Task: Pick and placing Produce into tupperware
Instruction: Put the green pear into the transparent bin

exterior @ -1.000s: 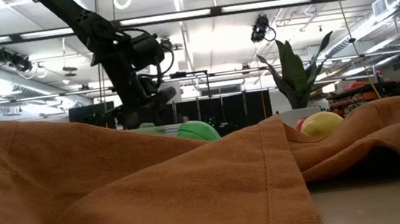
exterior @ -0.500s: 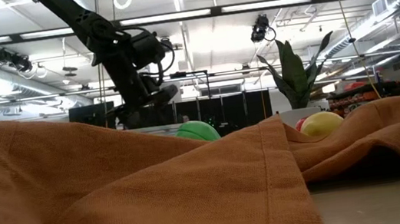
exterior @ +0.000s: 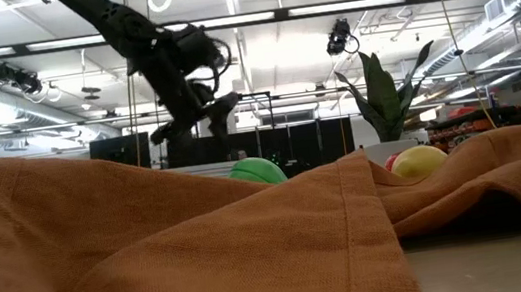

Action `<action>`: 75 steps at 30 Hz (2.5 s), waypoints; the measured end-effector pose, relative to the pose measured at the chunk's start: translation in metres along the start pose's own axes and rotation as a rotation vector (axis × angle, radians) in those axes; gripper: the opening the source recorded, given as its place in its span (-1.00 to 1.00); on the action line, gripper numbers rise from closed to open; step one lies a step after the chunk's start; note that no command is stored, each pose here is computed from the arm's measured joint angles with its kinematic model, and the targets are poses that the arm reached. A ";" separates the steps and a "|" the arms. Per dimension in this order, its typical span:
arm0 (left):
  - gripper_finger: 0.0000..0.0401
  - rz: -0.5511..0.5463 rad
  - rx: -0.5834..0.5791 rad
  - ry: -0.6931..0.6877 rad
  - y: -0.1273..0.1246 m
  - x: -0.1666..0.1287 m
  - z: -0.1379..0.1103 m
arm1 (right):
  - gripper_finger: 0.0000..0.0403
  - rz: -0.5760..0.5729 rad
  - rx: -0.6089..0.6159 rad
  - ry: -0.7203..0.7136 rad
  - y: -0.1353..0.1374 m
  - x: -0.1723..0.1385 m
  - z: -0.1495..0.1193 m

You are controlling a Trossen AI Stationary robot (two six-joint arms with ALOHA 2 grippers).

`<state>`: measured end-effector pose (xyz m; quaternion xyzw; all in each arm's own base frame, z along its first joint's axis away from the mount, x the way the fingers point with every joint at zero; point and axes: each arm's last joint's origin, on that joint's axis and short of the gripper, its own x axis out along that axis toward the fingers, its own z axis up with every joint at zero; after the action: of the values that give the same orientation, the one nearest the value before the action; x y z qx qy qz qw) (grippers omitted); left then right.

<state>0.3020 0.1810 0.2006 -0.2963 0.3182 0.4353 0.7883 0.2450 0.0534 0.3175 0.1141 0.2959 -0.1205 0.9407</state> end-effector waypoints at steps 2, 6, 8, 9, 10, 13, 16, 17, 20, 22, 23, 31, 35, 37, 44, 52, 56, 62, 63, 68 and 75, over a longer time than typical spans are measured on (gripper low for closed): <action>0.45 -0.022 0.020 -0.026 -0.007 -0.006 0.011 | -0.98 0.000 -0.001 0.000 0.000 0.000 0.000; 0.45 -0.063 0.062 -0.074 -0.023 -0.022 0.031 | -0.98 0.000 -0.002 0.000 0.000 0.000 0.000; 0.45 -0.080 0.090 -0.088 -0.032 -0.031 0.039 | -0.98 -0.002 -0.004 0.004 0.000 -0.001 0.000; 0.45 -0.090 0.106 -0.093 -0.037 -0.036 0.041 | -0.98 -0.002 -0.007 0.009 -0.001 -0.002 -0.001; 0.45 -0.098 0.121 -0.094 -0.042 -0.040 0.042 | -0.98 -0.003 -0.005 0.009 -0.001 -0.004 -0.001; 0.45 -0.133 0.161 -0.092 -0.058 -0.051 0.039 | -0.98 -0.028 0.018 0.009 -0.005 -0.012 -0.002; 0.45 -0.174 0.202 -0.082 -0.076 -0.059 0.028 | -0.98 -0.060 0.035 -0.013 -0.010 -0.024 -0.002; 0.45 -0.186 0.212 -0.074 -0.082 -0.062 0.023 | -0.98 -0.069 0.036 -0.022 -0.012 -0.029 -0.002; 0.45 -0.223 0.226 -0.050 -0.097 -0.069 0.007 | -0.98 -0.069 0.045 -0.050 -0.016 -0.041 -0.001; 0.45 -0.248 0.225 -0.032 -0.107 -0.075 -0.003 | -0.98 -0.065 0.056 -0.075 -0.020 -0.049 0.000; 0.45 -0.259 0.221 -0.025 -0.112 -0.078 -0.008 | -0.98 -0.066 0.058 -0.080 -0.021 -0.052 0.000; 0.45 -0.346 0.196 0.034 -0.143 -0.100 -0.046 | -0.98 -0.105 0.088 -0.069 -0.035 -0.072 -0.006; 0.45 -0.378 0.172 0.064 -0.153 -0.110 -0.062 | -0.98 -0.121 0.109 -0.045 -0.039 -0.078 -0.011; 0.45 -0.387 0.165 0.078 -0.157 -0.115 -0.068 | -0.98 -0.126 0.121 -0.037 -0.040 -0.079 -0.012; 0.45 -0.424 0.181 0.102 -0.167 -0.127 -0.086 | -0.98 -0.138 0.143 -0.018 -0.041 -0.079 -0.014; 0.45 -0.409 0.252 0.142 -0.170 -0.137 -0.106 | -0.98 -0.137 0.193 -0.021 -0.041 -0.079 -0.014; 0.45 -0.422 0.315 0.148 -0.174 -0.145 -0.119 | -0.98 -0.137 0.192 -0.021 -0.041 -0.079 -0.014; 0.45 -0.422 0.344 0.185 -0.178 -0.158 -0.140 | -0.98 -0.136 0.157 -0.017 -0.041 -0.078 -0.014; 0.45 -0.425 0.328 0.192 -0.179 -0.161 -0.143 | -0.98 -0.130 0.152 -0.013 -0.041 -0.078 -0.014; 0.45 -0.429 0.187 0.232 -0.183 -0.172 -0.158 | -0.98 -0.070 0.104 0.024 -0.038 -0.079 -0.016; 0.45 -0.493 0.244 0.198 -0.190 -0.192 -0.179 | -0.98 -0.008 0.031 0.041 -0.027 -0.083 -0.021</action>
<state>0.3446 -0.1327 0.2709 -0.3088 0.3618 0.1582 0.8653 0.1596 0.0470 0.3453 0.1299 0.3139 -0.1263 0.9320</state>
